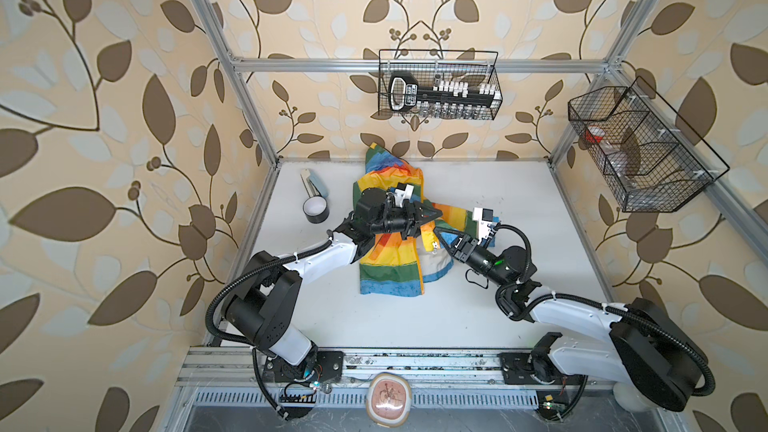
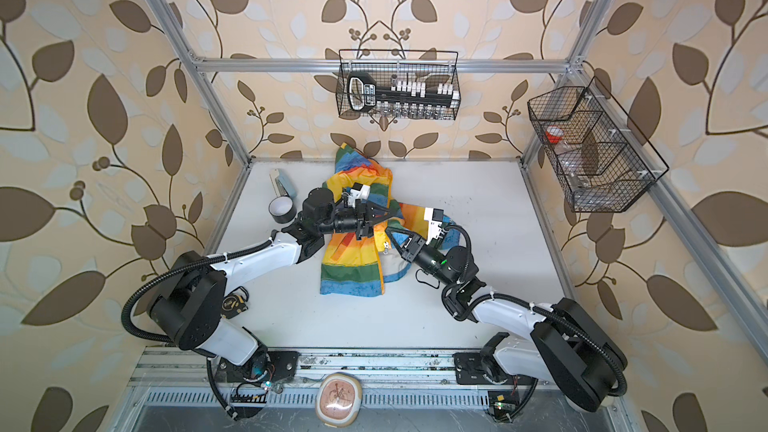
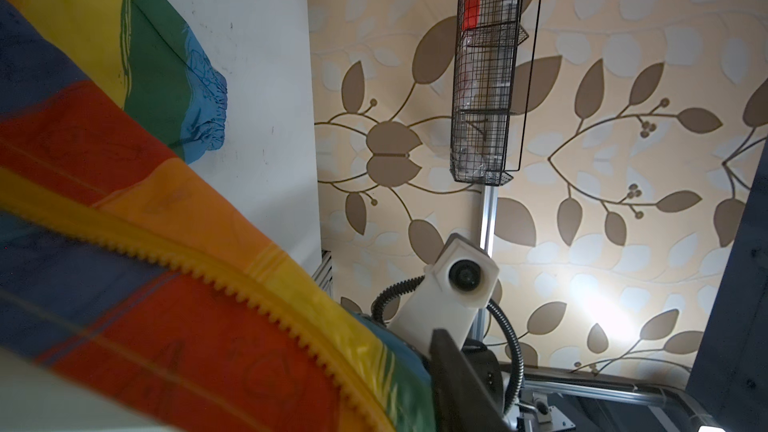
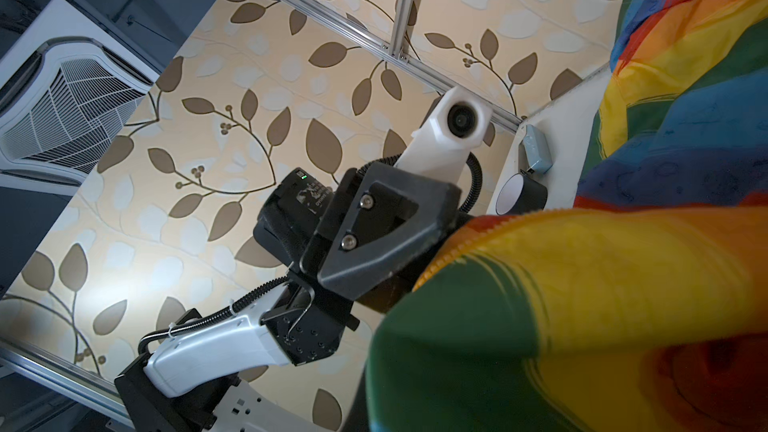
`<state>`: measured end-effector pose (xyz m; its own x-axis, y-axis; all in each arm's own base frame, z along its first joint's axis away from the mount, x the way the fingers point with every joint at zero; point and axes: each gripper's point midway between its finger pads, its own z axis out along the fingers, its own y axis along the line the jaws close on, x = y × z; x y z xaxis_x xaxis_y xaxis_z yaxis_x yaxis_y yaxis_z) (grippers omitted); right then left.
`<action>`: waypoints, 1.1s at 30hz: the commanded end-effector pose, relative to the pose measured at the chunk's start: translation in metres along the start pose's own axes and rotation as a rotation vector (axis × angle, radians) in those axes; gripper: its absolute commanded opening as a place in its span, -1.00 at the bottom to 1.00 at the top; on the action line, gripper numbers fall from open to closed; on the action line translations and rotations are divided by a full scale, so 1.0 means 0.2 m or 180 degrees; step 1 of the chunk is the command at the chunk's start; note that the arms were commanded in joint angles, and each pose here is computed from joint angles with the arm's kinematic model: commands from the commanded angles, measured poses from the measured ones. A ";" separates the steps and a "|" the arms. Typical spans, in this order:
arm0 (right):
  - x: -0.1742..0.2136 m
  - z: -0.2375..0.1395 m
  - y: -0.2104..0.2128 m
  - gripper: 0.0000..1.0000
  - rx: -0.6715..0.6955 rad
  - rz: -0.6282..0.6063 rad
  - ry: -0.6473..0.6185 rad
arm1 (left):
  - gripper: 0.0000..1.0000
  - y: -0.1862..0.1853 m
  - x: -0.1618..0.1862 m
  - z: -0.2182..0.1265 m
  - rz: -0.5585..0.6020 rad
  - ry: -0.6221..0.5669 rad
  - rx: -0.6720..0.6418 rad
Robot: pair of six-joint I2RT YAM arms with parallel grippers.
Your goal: Zip up the jacket
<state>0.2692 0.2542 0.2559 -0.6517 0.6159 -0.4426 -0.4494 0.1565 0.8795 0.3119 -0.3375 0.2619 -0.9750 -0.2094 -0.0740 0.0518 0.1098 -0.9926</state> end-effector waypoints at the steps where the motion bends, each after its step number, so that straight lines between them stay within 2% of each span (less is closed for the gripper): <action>1: 0.02 -0.03 0.04 -1.00 -0.0090 -0.0023 0.0057 | -0.71 -0.13 0.01 0.00 0.0281 0.0095 0.0124; 3: 0.03 -0.04 0.03 -1.00 -0.0061 -0.0034 0.0077 | -0.96 -0.14 0.01 0.00 0.0302 0.0112 0.0123; 5: 0.03 -0.04 0.02 -1.00 -0.0038 -0.0044 0.0083 | -1.00 -0.16 0.01 0.00 0.0317 0.0117 0.0123; 10: 0.02 -0.04 0.02 -0.44 -0.0032 -0.0042 0.0066 | -1.00 -0.19 0.01 -0.01 0.0352 0.0094 0.0134; 13: 0.03 -0.04 0.02 -0.33 -0.0038 -0.0036 0.0107 | -1.00 -0.21 0.01 -0.01 0.0361 0.0105 0.0139; 20: 0.05 -0.06 -0.01 -0.33 0.0000 -0.0004 0.0130 | -1.00 -0.24 0.00 -0.01 0.0415 0.0111 0.0132; 33: 0.08 -0.06 -0.03 -0.50 0.0004 0.0028 0.0180 | -1.00 -0.24 0.00 -0.01 0.0403 0.0109 0.0130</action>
<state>0.2592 0.2511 0.2409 -0.6758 0.5855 -0.4478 -0.4312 0.1787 0.8844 0.3132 -0.3409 0.2734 -0.9786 -0.1812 -0.0974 0.0714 0.1449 -0.9869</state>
